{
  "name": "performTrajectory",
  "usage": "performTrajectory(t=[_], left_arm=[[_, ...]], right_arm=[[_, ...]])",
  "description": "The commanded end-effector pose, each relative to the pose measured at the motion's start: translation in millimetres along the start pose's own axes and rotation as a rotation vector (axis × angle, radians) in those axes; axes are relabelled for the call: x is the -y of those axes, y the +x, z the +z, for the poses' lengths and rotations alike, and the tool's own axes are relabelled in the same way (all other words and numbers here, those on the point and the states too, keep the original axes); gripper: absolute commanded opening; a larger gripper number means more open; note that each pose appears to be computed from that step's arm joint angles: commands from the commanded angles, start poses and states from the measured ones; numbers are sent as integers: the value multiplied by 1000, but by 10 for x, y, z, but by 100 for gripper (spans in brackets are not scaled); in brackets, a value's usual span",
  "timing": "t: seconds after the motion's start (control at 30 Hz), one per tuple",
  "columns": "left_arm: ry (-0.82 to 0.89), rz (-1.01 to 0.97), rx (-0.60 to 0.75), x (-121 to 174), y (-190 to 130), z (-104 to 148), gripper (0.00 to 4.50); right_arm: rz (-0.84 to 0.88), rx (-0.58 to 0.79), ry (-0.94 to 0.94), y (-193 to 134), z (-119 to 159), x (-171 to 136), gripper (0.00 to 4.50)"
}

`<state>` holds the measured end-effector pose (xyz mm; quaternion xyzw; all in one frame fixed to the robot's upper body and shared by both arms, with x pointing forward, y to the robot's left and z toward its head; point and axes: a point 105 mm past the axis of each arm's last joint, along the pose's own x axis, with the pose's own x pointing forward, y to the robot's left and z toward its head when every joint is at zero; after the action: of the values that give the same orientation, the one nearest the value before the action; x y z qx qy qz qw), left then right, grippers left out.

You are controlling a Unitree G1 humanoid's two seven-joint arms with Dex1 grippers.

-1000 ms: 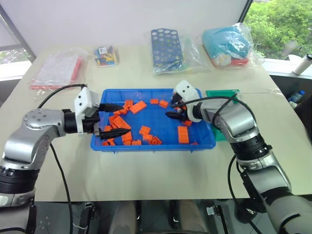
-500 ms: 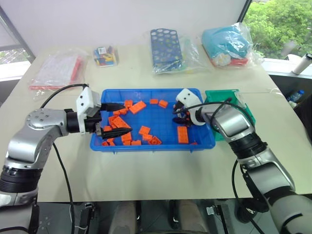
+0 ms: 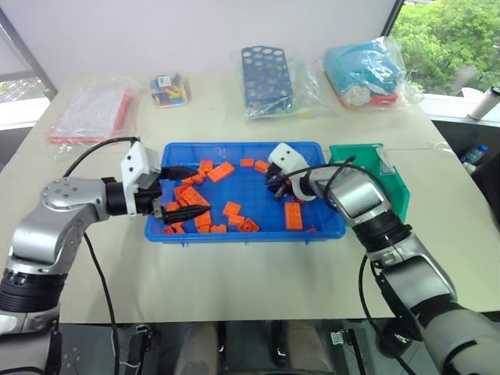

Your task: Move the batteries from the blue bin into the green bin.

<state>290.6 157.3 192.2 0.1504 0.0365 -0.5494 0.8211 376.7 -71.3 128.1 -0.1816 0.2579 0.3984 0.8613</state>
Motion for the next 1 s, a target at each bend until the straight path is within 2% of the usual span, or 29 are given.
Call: performTrajectory(t=[0.03, 0.13, 0.2, 0.33, 0.5, 0.63, 0.67, 0.8, 0.83, 1.0], left_arm=[[41, -27, 23, 50, -13, 144, 450], [41, -43, 20, 60, 9, 139, 450], [38, -48, 20, 56, 15, 132, 450], [38, -56, 17, 36, 29, 111, 450], [38, -74, 15, 2, 44, 119, 450], [57, -92, 14, -28, 75, 141, 450], [56, -96, 14, -30, 81, 145, 450], [52, -101, 13, -60, 82, 150, 450], [50, -102, 11, -69, 75, 150, 450], [6, -59, -8, -240, -168, 156, 450]], right_arm=[[36, 181, 53, -362, 437, -8, 6], [-39, 269, 151, -758, 592, 259, 6], [-130, 283, 175, -996, 562, 476, 6], [-334, 215, 179, -1430, 238, 874, 6], [-426, 150, 202, -1656, -93, 1000, 6], [-470, 154, 223, -1636, -213, 1075, 203], [-480, 152, 209, -1625, -235, 1090, 236], [-489, 168, 183, -1628, -336, 1165, 417], [-479, 169, 165, -1653, -377, 1179, 444], [-351, 215, -8, -2076, -474, 1185, 444]])
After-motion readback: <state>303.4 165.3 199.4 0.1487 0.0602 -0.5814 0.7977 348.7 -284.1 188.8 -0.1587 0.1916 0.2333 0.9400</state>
